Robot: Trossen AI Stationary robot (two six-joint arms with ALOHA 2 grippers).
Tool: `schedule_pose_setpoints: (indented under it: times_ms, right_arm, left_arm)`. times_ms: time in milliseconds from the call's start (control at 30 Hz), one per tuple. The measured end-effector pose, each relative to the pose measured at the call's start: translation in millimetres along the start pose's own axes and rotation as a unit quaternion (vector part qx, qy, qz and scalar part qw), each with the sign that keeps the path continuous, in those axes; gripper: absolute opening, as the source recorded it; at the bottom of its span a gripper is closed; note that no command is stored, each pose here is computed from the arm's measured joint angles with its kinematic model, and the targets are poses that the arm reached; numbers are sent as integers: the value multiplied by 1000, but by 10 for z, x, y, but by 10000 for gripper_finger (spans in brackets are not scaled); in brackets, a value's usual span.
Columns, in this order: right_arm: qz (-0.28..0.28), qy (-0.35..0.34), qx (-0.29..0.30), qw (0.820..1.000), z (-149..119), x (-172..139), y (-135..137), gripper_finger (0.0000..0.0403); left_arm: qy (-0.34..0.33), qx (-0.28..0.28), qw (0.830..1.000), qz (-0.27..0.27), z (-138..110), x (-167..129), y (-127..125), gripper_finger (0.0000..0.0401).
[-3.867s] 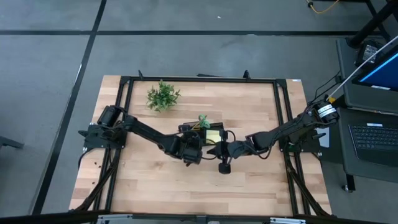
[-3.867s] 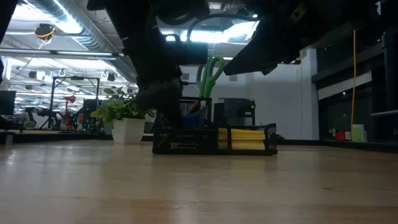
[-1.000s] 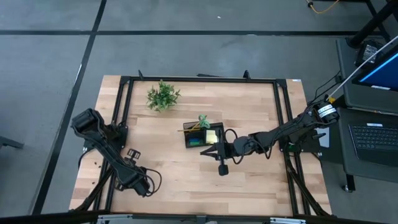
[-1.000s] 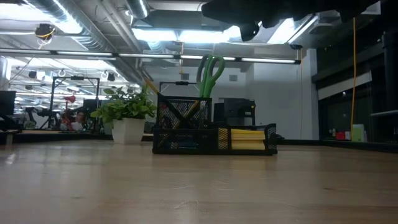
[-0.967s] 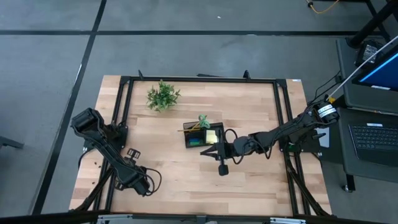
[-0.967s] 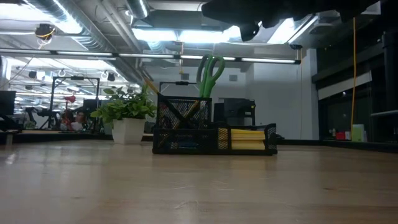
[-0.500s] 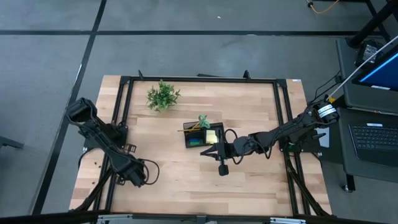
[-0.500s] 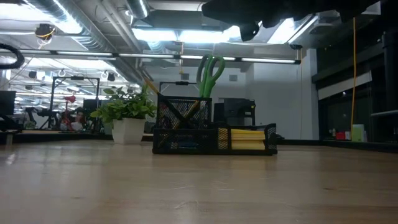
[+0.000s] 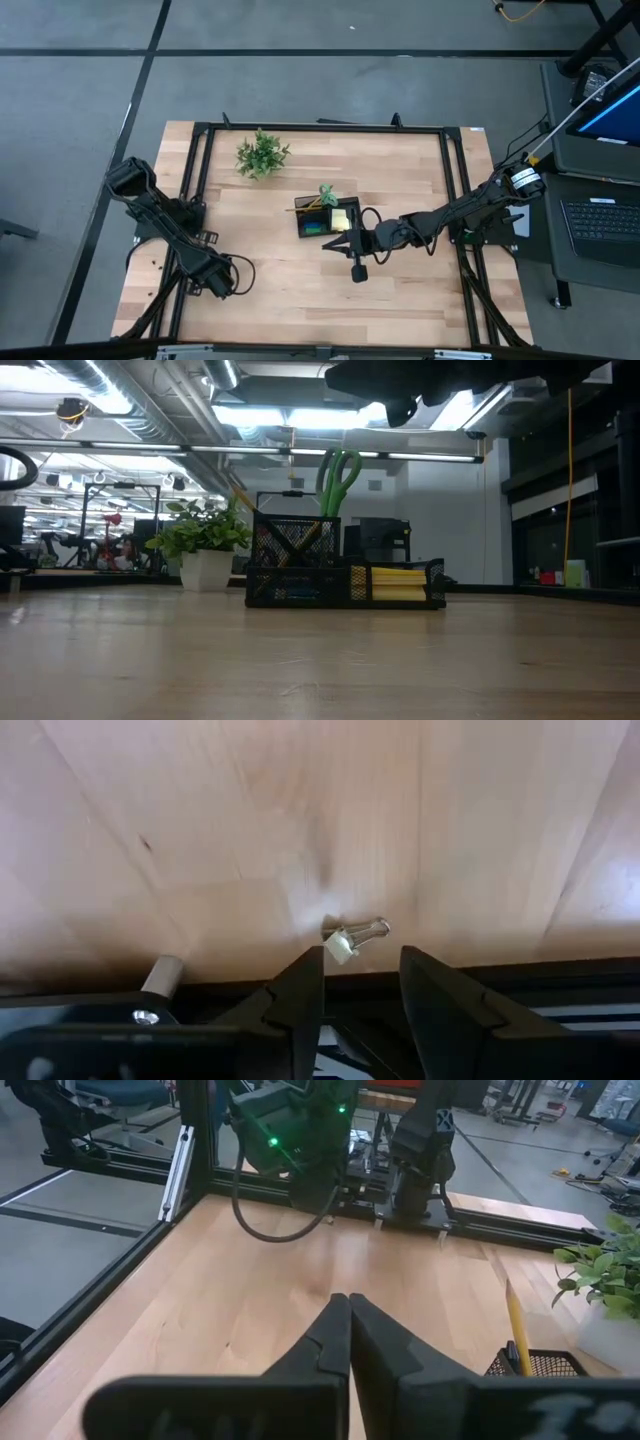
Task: Pick and place office supplies into organizer
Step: Put the green binder clip into the black desk organizer
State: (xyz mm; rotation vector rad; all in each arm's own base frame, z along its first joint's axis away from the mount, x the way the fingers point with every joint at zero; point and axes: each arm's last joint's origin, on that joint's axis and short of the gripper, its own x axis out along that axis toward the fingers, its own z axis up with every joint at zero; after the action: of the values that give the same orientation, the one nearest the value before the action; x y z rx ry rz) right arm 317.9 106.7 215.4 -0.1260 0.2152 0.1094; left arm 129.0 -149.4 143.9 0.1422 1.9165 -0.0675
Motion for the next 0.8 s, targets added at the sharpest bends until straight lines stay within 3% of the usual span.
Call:
schedule_pose_setpoints:
  times_ms: [367, 567, 800]
  right_arm:
    - [0, 0, 0, 1000, 0, 0, 0, 10]
    - [0, 0, 0, 1000, -2, 0, 0, 10]
    - [0, 0, 0, 1000, -2, 0, 0, 10]
  left_arm:
    - [3, -16, 1000, 1, -4, 0, 3, 127]
    - [26, -56, 998, 21, -51, -3, 41, 127]
    - [9, -55, 998, -1, 22, -12, 55, 127]
